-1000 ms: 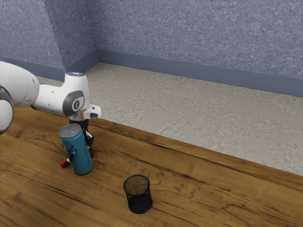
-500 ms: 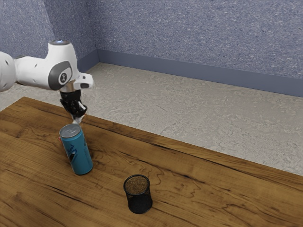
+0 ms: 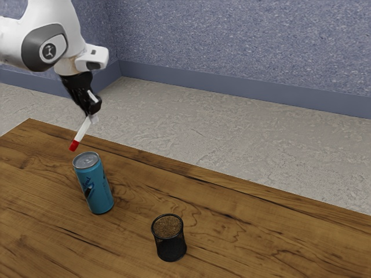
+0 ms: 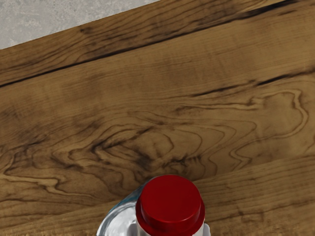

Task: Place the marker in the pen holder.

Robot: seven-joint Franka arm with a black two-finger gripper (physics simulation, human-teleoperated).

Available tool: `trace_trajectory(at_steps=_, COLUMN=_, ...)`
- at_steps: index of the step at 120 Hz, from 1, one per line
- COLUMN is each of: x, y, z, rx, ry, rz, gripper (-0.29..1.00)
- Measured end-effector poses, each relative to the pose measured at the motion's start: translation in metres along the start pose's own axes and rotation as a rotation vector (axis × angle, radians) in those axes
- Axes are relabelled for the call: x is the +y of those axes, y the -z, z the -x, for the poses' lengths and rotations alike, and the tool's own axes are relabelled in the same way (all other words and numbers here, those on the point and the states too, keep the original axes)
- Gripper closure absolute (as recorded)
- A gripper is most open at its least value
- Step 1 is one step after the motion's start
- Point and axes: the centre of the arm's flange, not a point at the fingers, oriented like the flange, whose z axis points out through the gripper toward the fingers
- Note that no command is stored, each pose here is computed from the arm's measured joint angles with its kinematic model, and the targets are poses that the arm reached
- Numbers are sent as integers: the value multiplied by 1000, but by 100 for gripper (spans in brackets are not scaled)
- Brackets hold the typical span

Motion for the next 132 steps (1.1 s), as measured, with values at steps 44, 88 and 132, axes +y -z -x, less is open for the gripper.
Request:
trace_trajectory(at_steps=44, x=107, y=-40, z=7, rx=-114, ry=-185, rz=44, gripper=77)
trace_trajectory(at_steps=88, x=192, y=-60, z=10, rx=-162, ry=-281, rz=112, gripper=77)
trace_trajectory(at_steps=132, x=240, y=-84, z=-45, rx=-187, ry=-316, rz=129, gripper=77)
